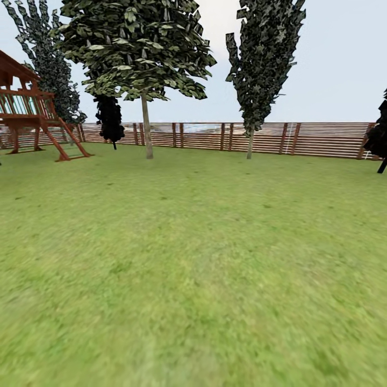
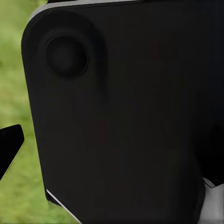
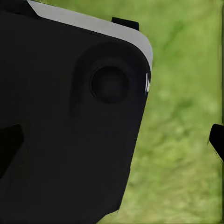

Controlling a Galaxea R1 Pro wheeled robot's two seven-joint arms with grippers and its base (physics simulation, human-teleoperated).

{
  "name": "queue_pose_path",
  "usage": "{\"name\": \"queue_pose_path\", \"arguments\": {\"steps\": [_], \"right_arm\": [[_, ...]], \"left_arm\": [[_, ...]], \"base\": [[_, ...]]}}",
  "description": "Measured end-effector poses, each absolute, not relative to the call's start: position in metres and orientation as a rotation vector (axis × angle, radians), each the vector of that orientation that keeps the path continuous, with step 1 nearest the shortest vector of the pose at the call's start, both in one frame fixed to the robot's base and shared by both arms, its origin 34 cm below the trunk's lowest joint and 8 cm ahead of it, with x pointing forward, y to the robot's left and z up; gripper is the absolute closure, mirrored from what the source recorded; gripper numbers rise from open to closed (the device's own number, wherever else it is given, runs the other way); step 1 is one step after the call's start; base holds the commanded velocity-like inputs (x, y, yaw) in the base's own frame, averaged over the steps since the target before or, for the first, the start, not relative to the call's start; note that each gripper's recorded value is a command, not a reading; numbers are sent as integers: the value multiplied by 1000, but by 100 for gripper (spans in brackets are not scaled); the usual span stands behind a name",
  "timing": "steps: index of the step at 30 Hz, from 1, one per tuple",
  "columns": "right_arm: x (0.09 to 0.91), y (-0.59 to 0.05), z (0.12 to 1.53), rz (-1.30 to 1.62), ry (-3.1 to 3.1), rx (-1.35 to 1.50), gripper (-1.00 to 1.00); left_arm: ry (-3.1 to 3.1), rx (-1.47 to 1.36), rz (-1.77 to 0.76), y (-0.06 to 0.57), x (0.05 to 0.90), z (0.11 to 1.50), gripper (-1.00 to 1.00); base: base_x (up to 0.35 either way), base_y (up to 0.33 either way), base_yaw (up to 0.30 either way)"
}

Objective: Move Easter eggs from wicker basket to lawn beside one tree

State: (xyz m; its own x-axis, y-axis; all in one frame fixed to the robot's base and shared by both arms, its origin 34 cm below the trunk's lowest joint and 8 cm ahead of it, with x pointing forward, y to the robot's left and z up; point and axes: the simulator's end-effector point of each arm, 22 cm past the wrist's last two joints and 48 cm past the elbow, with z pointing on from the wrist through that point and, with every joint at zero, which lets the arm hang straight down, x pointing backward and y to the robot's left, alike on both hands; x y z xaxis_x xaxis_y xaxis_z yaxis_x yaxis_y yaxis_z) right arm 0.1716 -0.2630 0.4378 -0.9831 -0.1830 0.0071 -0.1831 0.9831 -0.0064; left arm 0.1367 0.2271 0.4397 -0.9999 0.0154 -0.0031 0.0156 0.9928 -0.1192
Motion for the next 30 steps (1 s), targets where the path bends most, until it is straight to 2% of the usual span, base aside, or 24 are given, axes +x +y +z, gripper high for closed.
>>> {"name": "queue_pose_path", "arguments": {"steps": [30], "right_arm": [[172, -263, 438, 11, -3122, 288, -100]], "left_arm": [[3134, 24, -189, 227, 137, 440, -100]], "base": [[334, 0, 0]]}}
